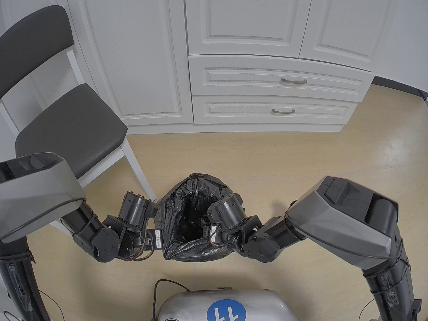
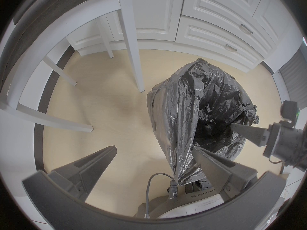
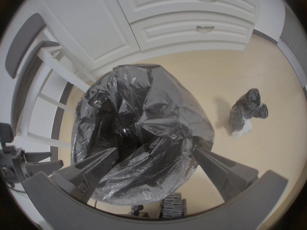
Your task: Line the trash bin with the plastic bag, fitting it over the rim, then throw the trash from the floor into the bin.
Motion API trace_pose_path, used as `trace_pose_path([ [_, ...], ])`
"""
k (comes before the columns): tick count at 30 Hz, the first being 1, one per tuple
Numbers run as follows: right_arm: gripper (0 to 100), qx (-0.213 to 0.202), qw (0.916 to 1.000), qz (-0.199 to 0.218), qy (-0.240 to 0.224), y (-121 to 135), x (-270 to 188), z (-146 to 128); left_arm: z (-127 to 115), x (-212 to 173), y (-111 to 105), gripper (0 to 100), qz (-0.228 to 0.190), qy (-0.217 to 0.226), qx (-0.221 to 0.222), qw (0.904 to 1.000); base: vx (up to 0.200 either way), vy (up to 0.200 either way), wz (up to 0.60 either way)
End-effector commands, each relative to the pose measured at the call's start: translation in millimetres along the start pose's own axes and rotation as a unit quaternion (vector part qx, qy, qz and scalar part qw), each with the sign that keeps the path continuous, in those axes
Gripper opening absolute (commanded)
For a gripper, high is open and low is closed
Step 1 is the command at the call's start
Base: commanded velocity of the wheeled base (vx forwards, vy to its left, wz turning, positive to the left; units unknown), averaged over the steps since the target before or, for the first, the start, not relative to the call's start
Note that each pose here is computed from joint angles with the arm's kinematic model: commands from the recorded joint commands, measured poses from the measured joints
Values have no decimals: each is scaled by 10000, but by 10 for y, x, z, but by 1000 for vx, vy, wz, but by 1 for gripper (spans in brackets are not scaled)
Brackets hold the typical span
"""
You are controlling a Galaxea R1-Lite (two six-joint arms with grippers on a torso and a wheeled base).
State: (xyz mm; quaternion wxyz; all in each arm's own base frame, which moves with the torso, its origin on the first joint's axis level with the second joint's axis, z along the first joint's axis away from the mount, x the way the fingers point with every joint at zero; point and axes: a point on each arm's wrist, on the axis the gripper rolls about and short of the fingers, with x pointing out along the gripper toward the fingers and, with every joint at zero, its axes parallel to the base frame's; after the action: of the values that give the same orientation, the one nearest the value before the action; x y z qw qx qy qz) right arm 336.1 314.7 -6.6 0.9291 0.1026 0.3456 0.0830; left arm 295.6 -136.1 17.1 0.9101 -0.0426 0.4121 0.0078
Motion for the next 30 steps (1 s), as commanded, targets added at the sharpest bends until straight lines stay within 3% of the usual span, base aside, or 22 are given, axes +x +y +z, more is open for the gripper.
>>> trace_pose_path([
  [1,100,300,9994,-115,135,57,303,-158,7,19,0,100,-13,-44,-19,10000,0,0,0],
  [8,100,386,9991,-127,130,58,315,-137,27,4,-5,100,-32,-85,-31,10000,0,0,0],
  [17,100,45,9970,-420,654,84,-5,-88,81,-9,-19,100,-52,-179,-48,9998,0,0,0],
  [26,100,-688,9889,-352,1269,61,-173,-438,248,141,-140,100,-125,-357,-102,9992,0,0,0],
  [30,100,-788,9873,-244,1359,79,-214,-497,310,350,-250,100,-110,-401,-72,9991,0,0,0],
])
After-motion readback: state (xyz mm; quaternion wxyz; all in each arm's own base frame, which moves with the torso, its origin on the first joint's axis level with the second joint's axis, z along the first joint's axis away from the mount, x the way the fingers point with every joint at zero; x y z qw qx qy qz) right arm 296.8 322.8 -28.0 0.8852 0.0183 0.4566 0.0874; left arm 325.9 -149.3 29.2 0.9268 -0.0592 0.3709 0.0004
